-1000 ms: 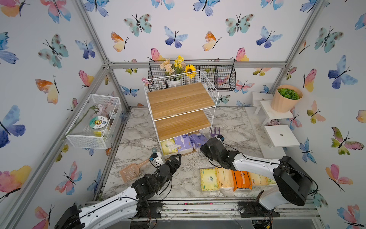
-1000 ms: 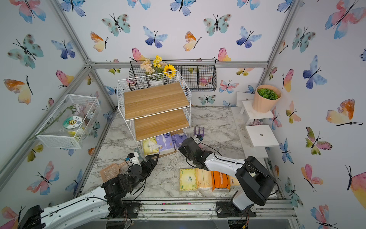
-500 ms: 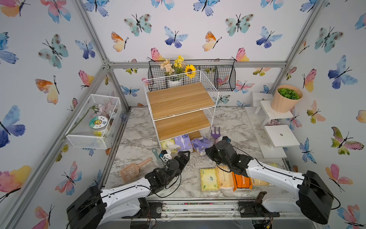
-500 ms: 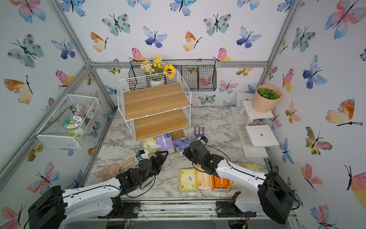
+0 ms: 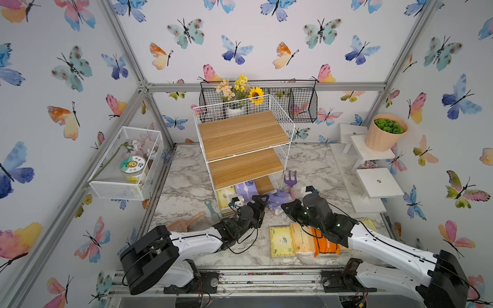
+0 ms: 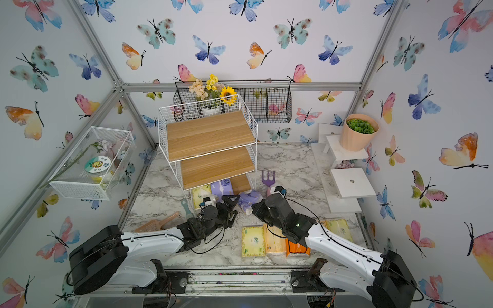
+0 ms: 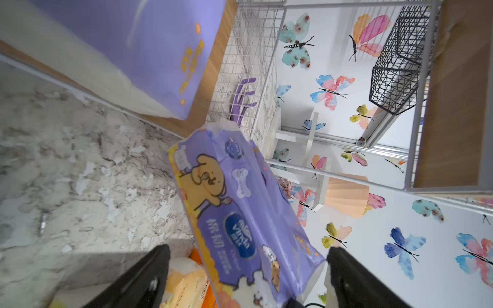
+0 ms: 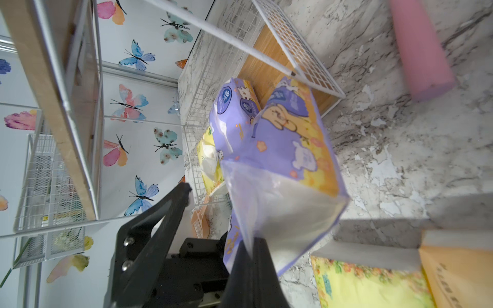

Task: Remove the tissue boxes from the shelf
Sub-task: Pick up a box of tissues from the shelf.

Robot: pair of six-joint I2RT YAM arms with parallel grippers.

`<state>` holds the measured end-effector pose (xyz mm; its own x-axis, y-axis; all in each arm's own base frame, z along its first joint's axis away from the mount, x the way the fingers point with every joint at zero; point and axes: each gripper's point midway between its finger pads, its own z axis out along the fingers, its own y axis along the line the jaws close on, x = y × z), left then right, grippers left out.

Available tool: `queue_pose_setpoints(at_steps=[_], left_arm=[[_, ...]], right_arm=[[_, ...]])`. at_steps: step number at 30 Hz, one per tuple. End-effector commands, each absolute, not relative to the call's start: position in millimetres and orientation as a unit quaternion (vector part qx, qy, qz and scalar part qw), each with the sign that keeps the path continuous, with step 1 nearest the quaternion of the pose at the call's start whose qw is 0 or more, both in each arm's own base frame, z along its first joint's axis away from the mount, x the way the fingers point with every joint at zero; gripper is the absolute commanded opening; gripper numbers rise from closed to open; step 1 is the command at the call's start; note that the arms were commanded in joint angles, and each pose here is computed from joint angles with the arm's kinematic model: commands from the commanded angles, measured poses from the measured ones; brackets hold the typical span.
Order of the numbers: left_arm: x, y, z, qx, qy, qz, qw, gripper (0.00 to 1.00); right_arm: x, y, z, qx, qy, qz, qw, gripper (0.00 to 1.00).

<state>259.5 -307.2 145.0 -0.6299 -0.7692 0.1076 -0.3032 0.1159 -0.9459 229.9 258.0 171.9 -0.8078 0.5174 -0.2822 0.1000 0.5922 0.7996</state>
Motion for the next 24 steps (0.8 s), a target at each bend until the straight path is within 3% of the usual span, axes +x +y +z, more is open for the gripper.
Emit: queue_pose_setpoints(at_steps=[1,16,18,24], left_arm=[[259,-327,154,-0.377,0.695,-0.59,0.163,0.94],[259,-349,144,-0.433,0.655,-0.614,0.086,0.89],[260,-350,144,-0.437,0.65,-0.617,0.081,0.84],[265,-356,149,-0.44,0.632,-0.634,0.077,0.55]], right_arm=[[219,257,174,0.162,0.859,0.424,0.237,0.02],[211,246,193,0.151,0.841,0.45,0.26,0.02],[209,251,198,0.144,0.837,0.461,0.256,0.02],[205,252,199,0.136,0.836,0.469,0.248,0.02]])
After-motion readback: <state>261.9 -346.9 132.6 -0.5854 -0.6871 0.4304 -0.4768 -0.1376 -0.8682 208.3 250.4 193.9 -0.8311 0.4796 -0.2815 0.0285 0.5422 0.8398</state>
